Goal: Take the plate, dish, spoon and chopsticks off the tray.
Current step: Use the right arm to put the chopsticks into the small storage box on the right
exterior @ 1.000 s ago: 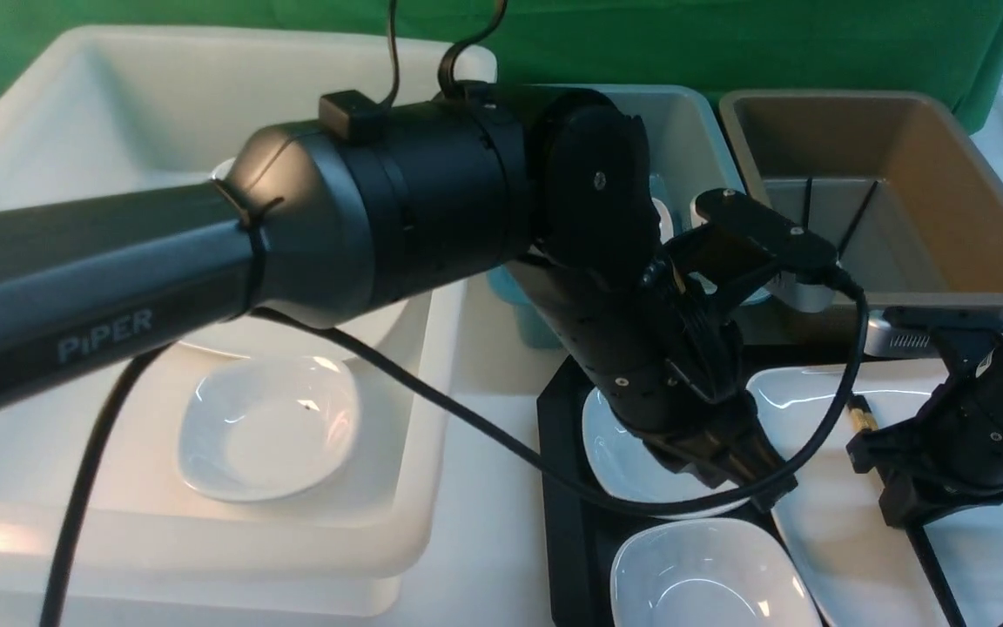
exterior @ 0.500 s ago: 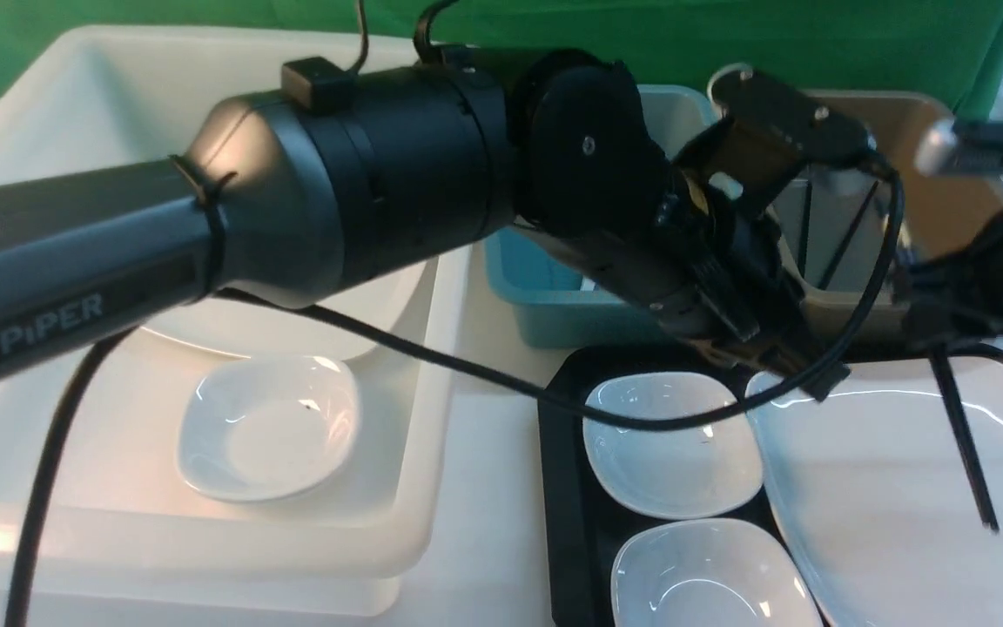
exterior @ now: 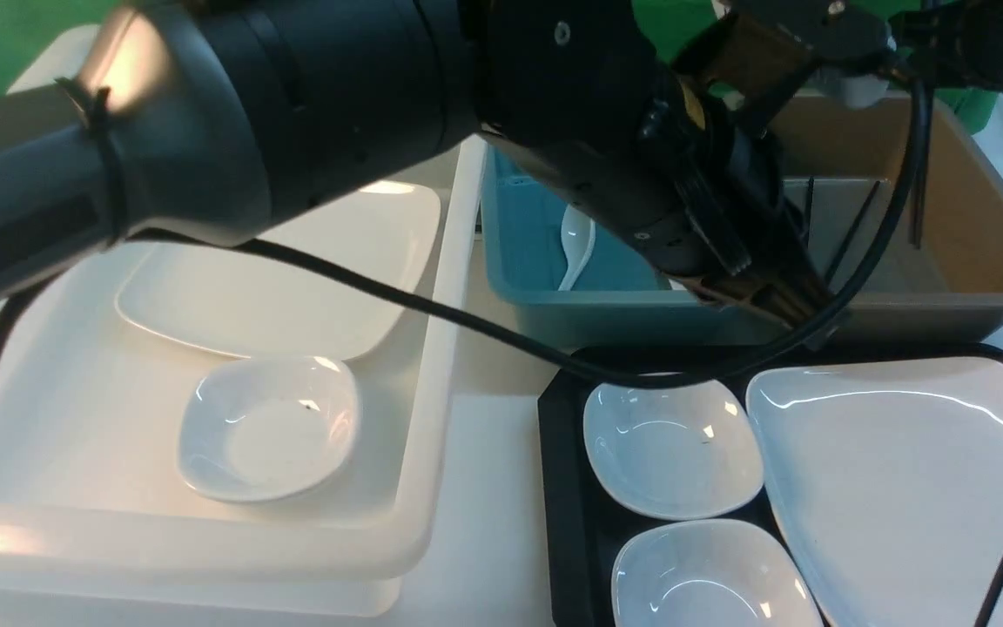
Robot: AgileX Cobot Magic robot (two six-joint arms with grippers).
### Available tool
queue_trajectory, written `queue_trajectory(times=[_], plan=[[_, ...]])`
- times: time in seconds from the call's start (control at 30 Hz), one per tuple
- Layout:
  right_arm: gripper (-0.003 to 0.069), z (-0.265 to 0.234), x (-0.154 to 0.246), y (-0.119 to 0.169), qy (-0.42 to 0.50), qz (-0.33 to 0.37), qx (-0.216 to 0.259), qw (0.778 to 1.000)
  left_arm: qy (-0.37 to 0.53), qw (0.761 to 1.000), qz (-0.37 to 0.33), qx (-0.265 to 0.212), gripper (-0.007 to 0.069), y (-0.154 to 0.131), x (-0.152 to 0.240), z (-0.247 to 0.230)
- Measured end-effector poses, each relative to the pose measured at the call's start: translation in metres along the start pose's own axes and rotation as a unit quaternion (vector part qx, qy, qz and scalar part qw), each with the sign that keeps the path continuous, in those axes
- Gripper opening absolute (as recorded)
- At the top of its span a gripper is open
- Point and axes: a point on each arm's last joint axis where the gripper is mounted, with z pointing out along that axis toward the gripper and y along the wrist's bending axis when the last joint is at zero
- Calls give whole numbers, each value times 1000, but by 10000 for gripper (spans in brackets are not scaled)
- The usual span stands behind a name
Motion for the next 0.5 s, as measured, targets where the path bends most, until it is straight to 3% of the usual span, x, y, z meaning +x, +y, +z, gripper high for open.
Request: queue_trajectory(times=[0.3, 0.5], plan=[[162, 48, 15, -8, 19, 21, 6, 1000, -75, 996, -12, -38, 1, 7, -14, -1], [396, 48, 19, -7, 39, 21, 6, 999, -164, 982, -57, -81, 1, 17, -28, -6]])
